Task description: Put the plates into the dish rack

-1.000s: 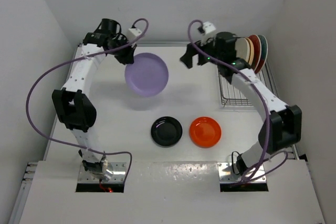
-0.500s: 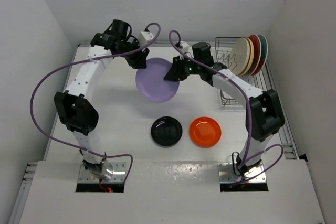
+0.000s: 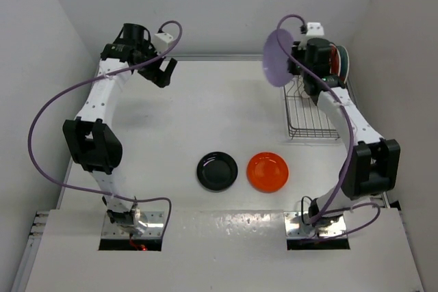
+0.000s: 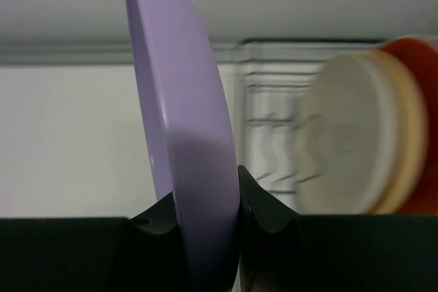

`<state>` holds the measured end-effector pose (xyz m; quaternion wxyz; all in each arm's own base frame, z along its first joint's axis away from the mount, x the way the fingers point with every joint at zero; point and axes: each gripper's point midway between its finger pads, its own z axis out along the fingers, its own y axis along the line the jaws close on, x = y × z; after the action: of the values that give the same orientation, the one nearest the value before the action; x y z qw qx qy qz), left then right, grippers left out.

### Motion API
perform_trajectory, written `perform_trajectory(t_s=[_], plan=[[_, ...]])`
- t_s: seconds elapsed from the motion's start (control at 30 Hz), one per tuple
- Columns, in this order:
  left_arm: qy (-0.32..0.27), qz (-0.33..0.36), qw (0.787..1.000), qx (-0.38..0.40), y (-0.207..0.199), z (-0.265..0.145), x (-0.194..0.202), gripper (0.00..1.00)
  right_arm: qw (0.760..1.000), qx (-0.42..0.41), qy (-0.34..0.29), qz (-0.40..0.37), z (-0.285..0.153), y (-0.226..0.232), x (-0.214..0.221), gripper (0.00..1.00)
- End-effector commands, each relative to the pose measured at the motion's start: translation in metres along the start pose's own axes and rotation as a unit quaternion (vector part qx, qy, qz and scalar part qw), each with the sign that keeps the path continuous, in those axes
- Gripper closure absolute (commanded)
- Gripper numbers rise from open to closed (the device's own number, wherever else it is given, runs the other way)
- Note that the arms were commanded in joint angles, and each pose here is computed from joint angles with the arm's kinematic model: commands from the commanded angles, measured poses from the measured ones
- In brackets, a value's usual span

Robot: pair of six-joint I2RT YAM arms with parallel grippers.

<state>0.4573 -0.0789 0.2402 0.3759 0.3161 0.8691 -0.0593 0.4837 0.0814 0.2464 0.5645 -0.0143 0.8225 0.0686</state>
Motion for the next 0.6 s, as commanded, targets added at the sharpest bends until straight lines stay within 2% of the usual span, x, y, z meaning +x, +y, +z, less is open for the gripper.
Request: perform_trajectory(t_s=[0.0,0.07,0.17,0.3,0.37,0.57], plan=[[0.002,-0.016,0.998,-0.055,0.019,-0.016,0.004,0.0,0.97,0.217,-0.084,-0.067,-0.016,-0.095,-0.06,1.0],[0.014,-0.019,0.999,-0.049,0.016,-0.011,0.013,0.0,0.96,0.247,-0.072,-0.109,-0.003,-0.115,-0.058,1.0],[0.017,-0.02,0.999,-0.043,0.013,-0.009,0.016,0.0,0.953,0.274,-0.056,-0.12,0.013,-0.138,-0.053,1.0],[0.022,-0.025,0.999,-0.044,0.017,-0.006,0.02,0.0,0.946,0.292,-0.051,-0.132,0.034,-0.151,-0.047,1.0],[0.022,-0.02,0.999,-0.044,0.017,-0.006,0.02,0.0,0.935,0.323,-0.037,-0.144,0.044,-0.16,-0.04,1.0],[0.027,-0.025,0.998,-0.044,0.021,-0.003,0.025,0.0,0.928,0.341,-0.022,-0.151,0.058,-0.167,-0.017,1.0]])
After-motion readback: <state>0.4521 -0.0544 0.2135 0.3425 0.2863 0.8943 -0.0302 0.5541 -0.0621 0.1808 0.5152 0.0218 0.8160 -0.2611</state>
